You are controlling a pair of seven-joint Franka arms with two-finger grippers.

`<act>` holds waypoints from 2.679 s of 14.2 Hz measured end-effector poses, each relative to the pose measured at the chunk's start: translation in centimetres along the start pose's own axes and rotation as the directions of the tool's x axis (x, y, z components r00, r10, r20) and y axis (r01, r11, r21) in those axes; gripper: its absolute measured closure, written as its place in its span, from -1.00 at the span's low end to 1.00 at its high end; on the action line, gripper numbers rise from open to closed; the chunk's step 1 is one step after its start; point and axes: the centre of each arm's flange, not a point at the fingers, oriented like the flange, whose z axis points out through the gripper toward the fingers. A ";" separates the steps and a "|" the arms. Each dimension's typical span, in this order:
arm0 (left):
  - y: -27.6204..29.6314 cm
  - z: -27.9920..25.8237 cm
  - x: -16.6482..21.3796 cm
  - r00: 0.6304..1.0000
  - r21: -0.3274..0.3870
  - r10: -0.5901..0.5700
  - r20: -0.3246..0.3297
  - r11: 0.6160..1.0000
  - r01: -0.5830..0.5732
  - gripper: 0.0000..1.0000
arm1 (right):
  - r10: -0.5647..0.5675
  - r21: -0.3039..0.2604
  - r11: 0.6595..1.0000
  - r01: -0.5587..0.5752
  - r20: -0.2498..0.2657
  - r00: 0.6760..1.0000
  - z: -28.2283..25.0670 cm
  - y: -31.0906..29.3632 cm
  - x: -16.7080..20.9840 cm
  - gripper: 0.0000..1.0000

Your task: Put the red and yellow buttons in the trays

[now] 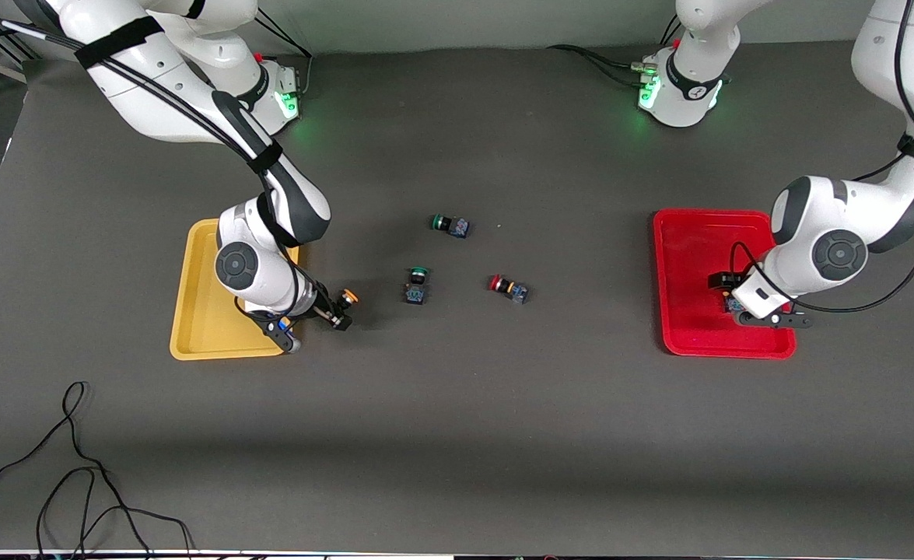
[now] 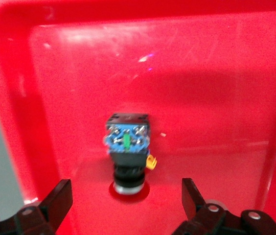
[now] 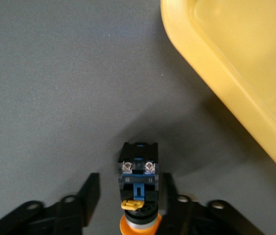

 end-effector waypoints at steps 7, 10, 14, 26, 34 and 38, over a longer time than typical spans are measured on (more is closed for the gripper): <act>14.2 -15.9 -0.7 0.960 -0.153 -0.276 -0.043 0.951 0.267 -0.99 | 0.005 -0.019 1.000 -0.005 -0.001 1.000 -4.3 -0.3 0.7 0.35; 25.1 -17.6 -2.2 0.901 -0.199 -0.430 -0.049 0.888 0.413 -0.99 | -0.059 -0.071 0.996 0.058 -0.004 0.998 -12.9 2.4 3.3 0.35; 36.3 -14.6 -3.9 0.747 -0.279 -0.664 -0.029 0.723 0.632 -0.99 | -0.136 -0.100 0.986 0.134 -0.009 0.991 -13.2 11.7 11.5 0.35; 45.5 -0.3 0.1 0.603 -0.218 -0.794 -0.073 0.603 0.767 -0.47 | -0.164 -0.068 0.985 0.161 -0.043 0.986 -21.2 10.7 11.4 -1.00; 42.7 -6.4 1.9 0.750 -0.176 -0.661 -0.021 0.741 0.648 0.34 | -0.481 -0.030 0.876 0.482 -0.137 0.866 -40.4 14.6 3.7 -1.00; 30.3 -15.5 2.2 0.919 -0.118 -0.370 0.132 0.915 0.386 0.34 | -0.578 -0.084 0.816 0.572 -0.138 0.804 -44.3 16.0 3.1 -1.00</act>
